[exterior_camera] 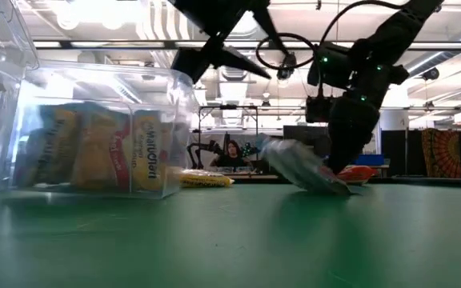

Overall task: Sort Maruchan noodles
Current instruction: Put the blue noodle pack into the middle transparent bin

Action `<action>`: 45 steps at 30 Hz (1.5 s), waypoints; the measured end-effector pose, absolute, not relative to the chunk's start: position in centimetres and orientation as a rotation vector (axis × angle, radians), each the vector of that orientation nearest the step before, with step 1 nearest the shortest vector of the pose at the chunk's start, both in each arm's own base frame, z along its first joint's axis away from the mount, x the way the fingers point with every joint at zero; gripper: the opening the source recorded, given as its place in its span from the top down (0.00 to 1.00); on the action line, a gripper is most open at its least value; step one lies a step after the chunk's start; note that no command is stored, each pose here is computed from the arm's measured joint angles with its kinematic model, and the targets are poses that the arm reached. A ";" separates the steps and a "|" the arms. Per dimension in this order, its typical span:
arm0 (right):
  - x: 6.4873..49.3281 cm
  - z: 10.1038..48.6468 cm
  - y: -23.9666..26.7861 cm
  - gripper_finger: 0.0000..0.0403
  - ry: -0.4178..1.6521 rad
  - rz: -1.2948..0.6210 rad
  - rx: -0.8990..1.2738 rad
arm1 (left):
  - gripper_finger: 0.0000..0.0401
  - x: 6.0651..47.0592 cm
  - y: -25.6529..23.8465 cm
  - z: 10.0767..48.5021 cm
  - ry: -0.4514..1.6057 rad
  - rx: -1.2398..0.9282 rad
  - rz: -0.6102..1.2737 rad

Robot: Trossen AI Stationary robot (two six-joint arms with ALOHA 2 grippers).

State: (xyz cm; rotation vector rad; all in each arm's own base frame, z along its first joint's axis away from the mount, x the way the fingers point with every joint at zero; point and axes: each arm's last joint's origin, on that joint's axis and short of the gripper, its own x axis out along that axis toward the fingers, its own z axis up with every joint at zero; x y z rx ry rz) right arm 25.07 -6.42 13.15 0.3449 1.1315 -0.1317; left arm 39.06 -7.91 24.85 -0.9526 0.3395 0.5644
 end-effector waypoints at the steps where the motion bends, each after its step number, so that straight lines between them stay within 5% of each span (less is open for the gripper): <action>1: 24.8 12.9 -6.4 0.87 1.145 -0.130 0.338 | 0.63 39.2 -8.1 24.8 0.325 -0.967 0.554; 28: 24.0 12.6 -6.2 0.87 1.098 -0.109 0.302 | 0.63 40.1 -7.7 28.2 0.321 -1.015 0.525; 37: 24.1 12.6 -6.2 0.87 1.096 -0.104 0.290 | 0.63 44.2 -8.5 28.4 0.334 -1.040 0.466; 45: 24.0 12.6 -6.2 0.87 1.098 -0.086 0.263 | 0.63 46.9 -8.5 27.4 0.517 -0.924 0.594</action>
